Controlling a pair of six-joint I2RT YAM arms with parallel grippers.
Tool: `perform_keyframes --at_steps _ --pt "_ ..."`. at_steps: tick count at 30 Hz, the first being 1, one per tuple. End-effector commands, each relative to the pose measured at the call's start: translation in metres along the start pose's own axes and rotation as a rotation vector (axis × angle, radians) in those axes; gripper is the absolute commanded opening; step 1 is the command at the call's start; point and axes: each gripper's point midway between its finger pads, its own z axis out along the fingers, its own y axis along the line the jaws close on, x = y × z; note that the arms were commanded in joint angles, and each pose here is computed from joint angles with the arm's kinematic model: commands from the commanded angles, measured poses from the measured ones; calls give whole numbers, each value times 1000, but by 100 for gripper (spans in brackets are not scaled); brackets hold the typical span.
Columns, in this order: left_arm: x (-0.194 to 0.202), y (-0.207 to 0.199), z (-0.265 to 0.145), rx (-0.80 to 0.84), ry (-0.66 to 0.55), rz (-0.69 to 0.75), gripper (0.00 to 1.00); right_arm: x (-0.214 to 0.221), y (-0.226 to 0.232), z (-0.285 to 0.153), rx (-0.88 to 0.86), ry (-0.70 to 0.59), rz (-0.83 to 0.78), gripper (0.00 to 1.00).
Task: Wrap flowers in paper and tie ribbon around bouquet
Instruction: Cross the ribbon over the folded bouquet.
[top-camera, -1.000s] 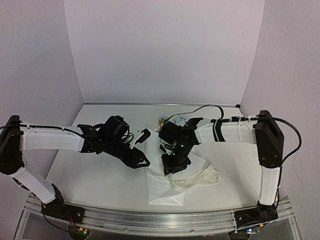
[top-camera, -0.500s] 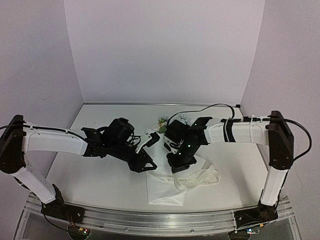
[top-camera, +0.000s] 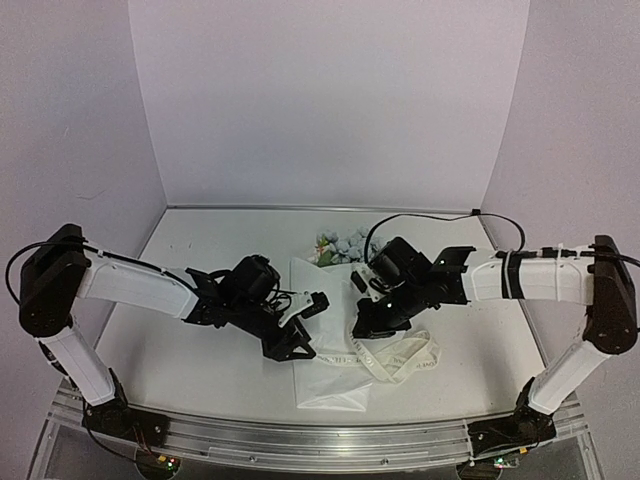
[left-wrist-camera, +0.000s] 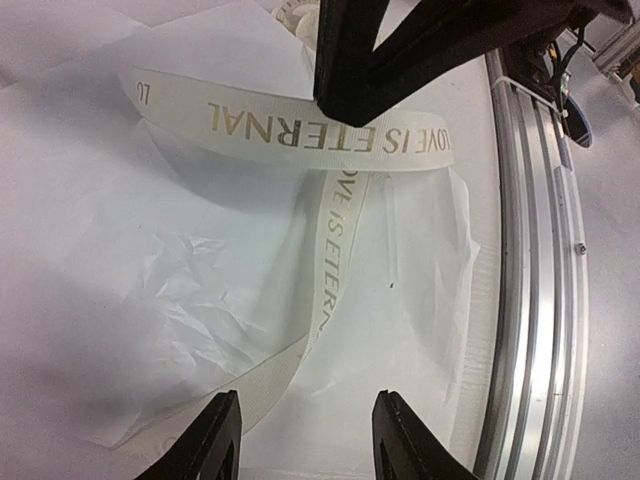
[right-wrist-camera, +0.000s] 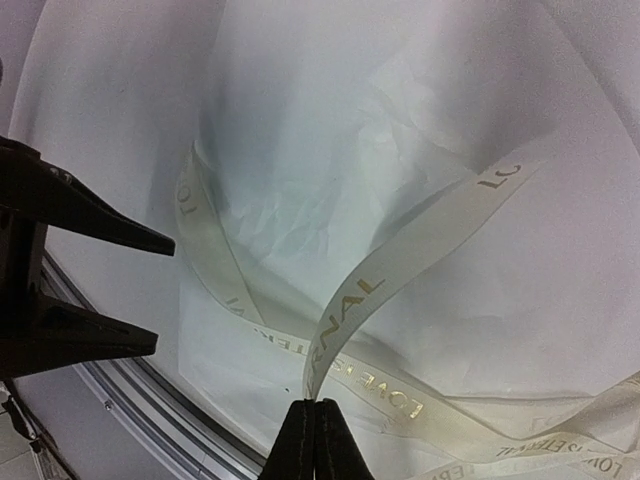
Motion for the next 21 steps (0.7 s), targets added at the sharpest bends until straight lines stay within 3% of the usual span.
perform_keyframes --at_steps 1,17,21 --pt "-22 0 5 -8 -37 100 45 -19 19 -17 -125 -110 38 0" --pt "-14 5 29 -42 46 170 35 -42 7 -60 -272 -228 190 0" --pt "-15 5 30 -42 42 167 29 -55 3 -71 -312 -244 224 0"
